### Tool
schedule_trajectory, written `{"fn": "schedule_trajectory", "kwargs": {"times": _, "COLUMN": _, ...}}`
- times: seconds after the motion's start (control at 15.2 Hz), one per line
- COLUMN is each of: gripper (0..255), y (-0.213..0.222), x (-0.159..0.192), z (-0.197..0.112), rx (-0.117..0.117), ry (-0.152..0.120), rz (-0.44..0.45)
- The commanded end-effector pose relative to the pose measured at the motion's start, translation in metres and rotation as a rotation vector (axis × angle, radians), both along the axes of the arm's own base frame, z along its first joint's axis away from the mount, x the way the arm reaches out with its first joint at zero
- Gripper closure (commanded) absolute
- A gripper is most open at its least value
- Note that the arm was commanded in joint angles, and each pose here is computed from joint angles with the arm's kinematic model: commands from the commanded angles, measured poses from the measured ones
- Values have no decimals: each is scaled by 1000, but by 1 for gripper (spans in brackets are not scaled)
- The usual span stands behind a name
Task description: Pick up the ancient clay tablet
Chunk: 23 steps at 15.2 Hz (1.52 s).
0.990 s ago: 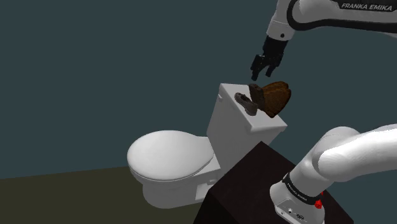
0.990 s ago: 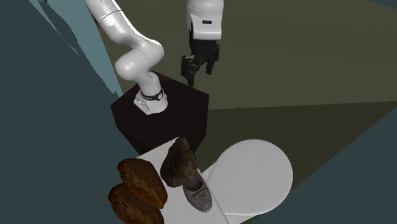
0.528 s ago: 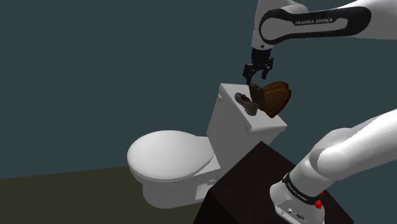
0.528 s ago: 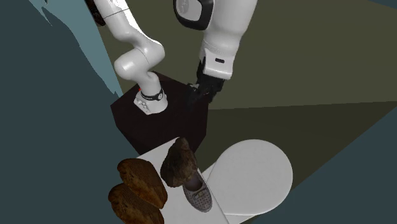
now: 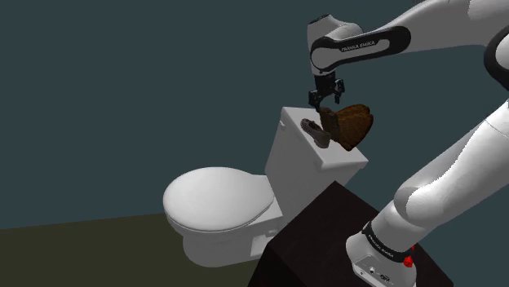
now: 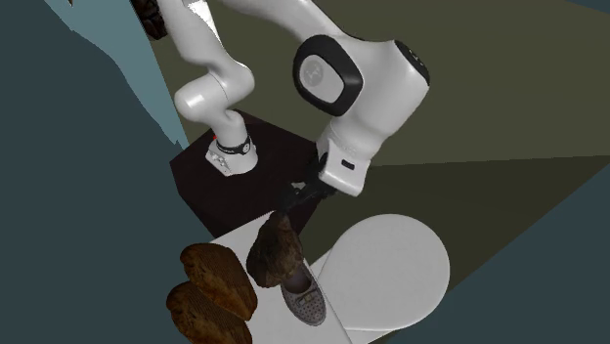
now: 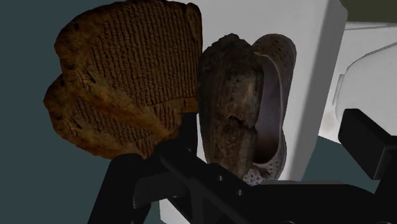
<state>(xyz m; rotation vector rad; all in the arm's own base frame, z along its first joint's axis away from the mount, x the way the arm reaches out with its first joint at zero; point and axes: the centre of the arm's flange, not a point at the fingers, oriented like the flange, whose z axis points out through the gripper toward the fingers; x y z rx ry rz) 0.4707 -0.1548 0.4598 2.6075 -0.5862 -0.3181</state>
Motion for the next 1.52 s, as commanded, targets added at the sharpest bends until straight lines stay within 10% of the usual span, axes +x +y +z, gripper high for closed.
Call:
{"fn": "schedule_trajectory", "kwargs": {"times": 0.0, "gripper": 0, "y": -22, "x": 8, "z": -10, "rx": -46, "ry": 36, "rz": -37}}
{"fn": "schedule_trajectory", "kwargs": {"times": 0.2, "gripper": 0, "y": -50, "x": 20, "z": -26, "rx": -101, "ry": 81, "rz": -83}}
{"fn": "schedule_trajectory", "kwargs": {"times": 0.79, "gripper": 0, "y": -50, "x": 20, "z": -66, "rx": -101, "ry": 81, "rz": -83}}
{"fn": "schedule_trajectory", "kwargs": {"times": 0.86, "gripper": 255, "y": -50, "x": 20, "z": -67, "rx": -101, "ry": 81, "rz": -83}}
{"fn": "schedule_trajectory", "kwargs": {"times": 1.45, "gripper": 255, "y": -50, "x": 20, "z": -66, "rx": -101, "ry": 81, "rz": -83}}
